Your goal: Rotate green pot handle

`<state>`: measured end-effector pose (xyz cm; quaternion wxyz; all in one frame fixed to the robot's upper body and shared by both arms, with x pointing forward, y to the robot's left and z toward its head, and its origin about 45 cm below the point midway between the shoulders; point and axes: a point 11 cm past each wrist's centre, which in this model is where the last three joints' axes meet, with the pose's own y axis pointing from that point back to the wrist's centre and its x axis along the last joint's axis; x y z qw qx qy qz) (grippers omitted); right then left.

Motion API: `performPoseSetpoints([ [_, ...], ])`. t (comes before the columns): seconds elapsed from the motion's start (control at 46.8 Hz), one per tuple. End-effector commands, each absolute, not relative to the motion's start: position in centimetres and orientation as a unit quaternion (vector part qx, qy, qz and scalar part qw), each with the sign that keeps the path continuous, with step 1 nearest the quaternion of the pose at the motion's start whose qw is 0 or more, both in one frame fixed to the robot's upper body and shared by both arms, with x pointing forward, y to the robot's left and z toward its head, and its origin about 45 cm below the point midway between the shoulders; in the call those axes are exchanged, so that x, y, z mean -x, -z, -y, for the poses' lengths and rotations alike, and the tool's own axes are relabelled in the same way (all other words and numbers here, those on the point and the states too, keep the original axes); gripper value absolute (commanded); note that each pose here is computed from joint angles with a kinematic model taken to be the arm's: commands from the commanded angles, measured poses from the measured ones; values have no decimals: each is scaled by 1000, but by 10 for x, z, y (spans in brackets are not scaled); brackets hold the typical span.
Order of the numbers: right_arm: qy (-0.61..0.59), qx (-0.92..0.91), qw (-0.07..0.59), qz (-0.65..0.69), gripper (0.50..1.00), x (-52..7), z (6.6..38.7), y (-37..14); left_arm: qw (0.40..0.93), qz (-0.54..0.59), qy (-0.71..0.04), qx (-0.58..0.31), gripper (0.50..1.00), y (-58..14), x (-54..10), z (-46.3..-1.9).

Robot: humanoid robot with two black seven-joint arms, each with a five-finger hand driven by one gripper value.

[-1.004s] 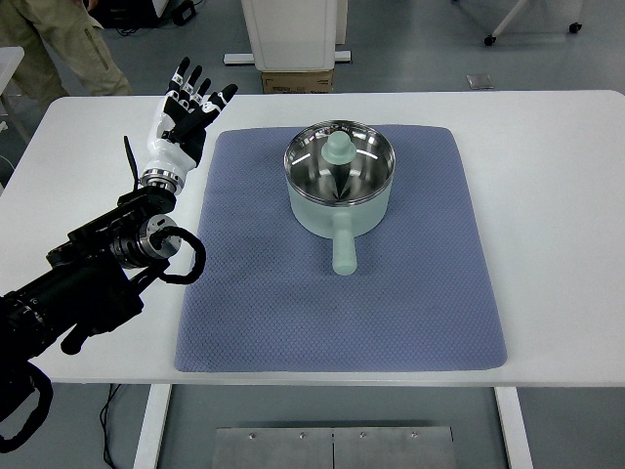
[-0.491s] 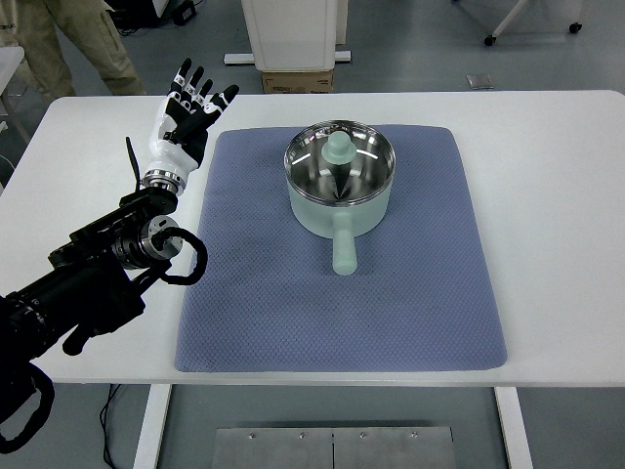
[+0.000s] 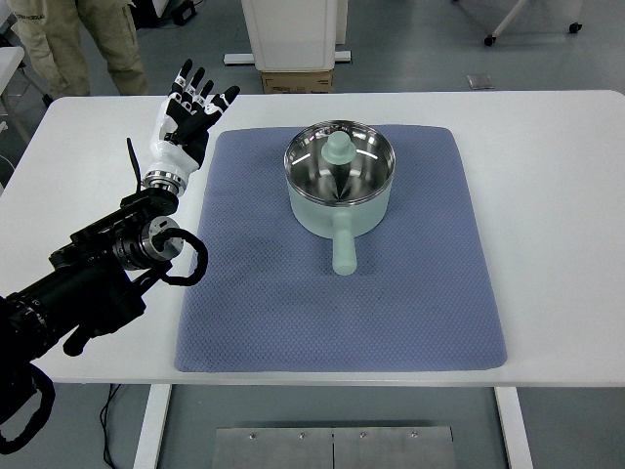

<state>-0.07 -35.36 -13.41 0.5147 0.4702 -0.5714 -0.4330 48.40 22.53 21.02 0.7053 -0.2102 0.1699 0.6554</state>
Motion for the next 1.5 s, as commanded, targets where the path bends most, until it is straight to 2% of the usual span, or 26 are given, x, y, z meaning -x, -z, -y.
performPoseSetpoints([
  [0.0,433,-470,515,571,1000,1,353,134,705,-170,-655,210,1000,-211,-484,-225],
  [1.09,433,-470,515,572,1000,1,354,134,712,-148,-654,206,1000,-221,-489,-232],
  [1.474,433,-470,515,571,1000,1,353,134,766,-38,-602,223,1000,-320,-496,-259],
])
